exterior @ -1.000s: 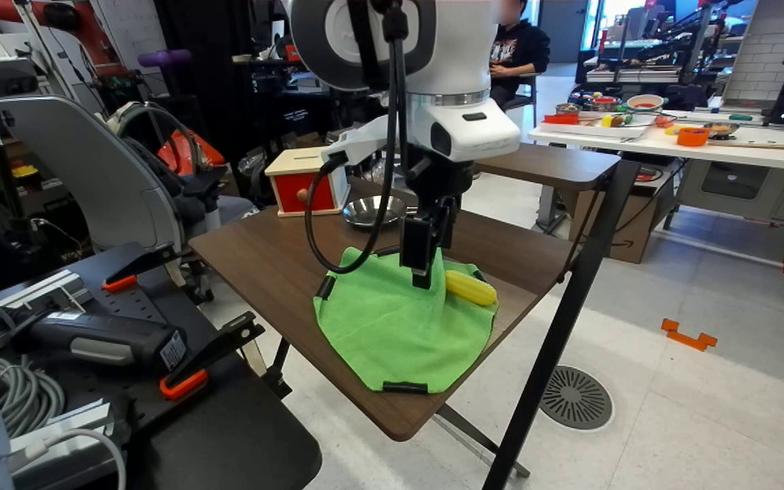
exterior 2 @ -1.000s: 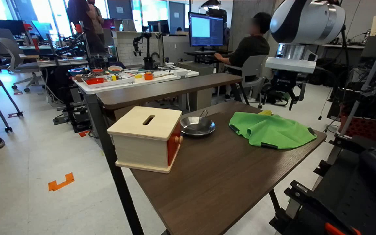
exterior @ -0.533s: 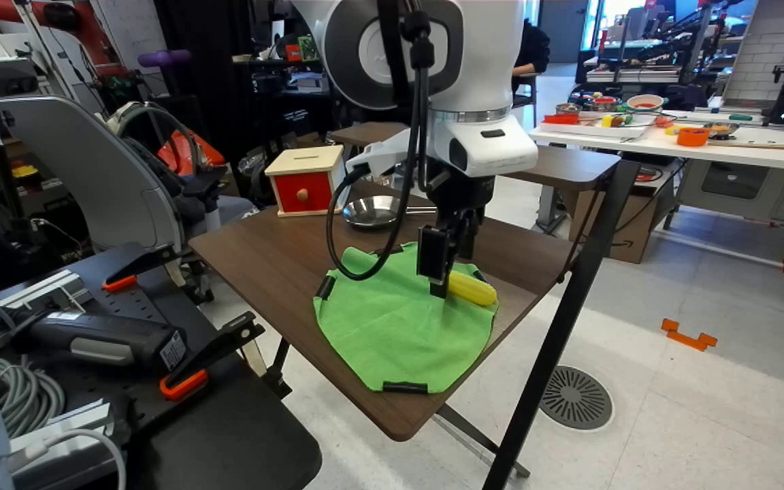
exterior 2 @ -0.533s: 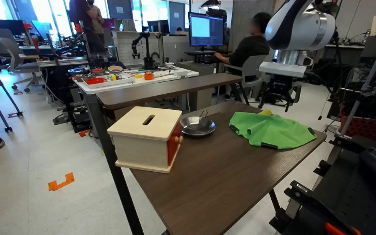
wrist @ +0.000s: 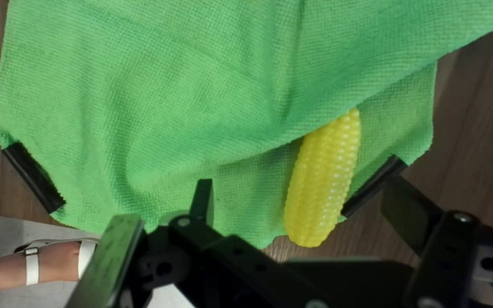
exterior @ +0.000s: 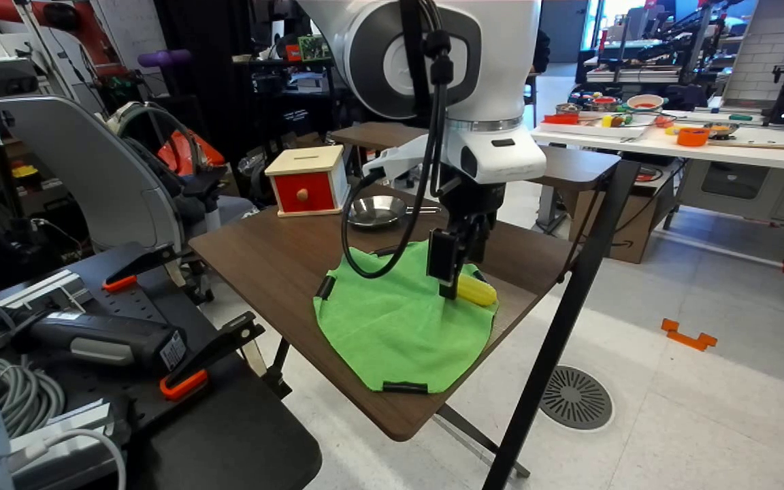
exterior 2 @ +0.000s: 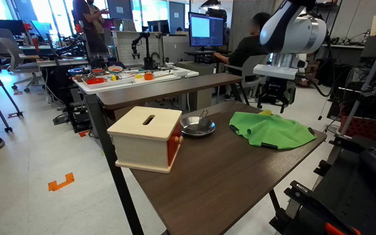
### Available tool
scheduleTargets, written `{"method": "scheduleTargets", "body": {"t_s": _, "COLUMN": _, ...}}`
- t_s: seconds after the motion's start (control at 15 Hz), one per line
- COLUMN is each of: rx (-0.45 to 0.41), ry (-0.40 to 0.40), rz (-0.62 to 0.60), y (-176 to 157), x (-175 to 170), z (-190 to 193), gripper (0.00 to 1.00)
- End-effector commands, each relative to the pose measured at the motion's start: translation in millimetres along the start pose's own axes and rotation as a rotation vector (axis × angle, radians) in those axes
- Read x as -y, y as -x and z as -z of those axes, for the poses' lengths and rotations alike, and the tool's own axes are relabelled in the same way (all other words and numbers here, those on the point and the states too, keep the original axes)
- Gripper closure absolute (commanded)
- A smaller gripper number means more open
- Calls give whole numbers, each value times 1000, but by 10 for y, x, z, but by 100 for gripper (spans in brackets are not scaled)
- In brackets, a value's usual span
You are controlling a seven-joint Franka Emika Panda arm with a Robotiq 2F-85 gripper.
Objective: Put the yellow object on the pan
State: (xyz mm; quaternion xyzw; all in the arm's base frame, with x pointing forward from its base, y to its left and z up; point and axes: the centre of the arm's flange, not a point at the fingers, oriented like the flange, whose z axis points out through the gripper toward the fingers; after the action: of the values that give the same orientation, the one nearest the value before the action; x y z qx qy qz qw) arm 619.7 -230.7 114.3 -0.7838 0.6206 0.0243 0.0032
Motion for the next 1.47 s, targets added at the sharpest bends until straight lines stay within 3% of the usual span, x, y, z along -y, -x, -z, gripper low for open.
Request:
{"method": "scheduleTargets", "body": {"t_s": 0.0, "rx": 15, "ry": 4, "rz": -29, "y": -114, "x": 118, "z": -42, "gripper": 0}}
{"method": "scheduleTargets", "body": {"t_s": 0.07, "rx": 13, "ry": 3, "rz": -32, "y": -124, "x": 126, "z": -56, "gripper": 25}}
{"method": "scheduleTargets", "body": {"t_s": 0.2, "rx": 10, "ry": 3, "rz": -36, "y": -137, "x": 139, "z": -75, "gripper": 30}}
{"method": "scheduleTargets", "body": {"t_s": 0.73, "rx": 17, "ry": 11, "rz": -36, "y": -172, "x": 140, "z": -214, "gripper": 91}}
{"method": "scheduleTargets", "body": {"t_s": 1.07, "rx": 22, "ry": -10, "rz": -33, "y": -152, "x": 55, "z": -71, "gripper": 94}}
{"method": "scheduleTargets", "body": {"t_s": 1.4, "rx": -27, "ry": -101, "rz": 29, "y": 66, "x": 35, "z": 435, "gripper": 94}}
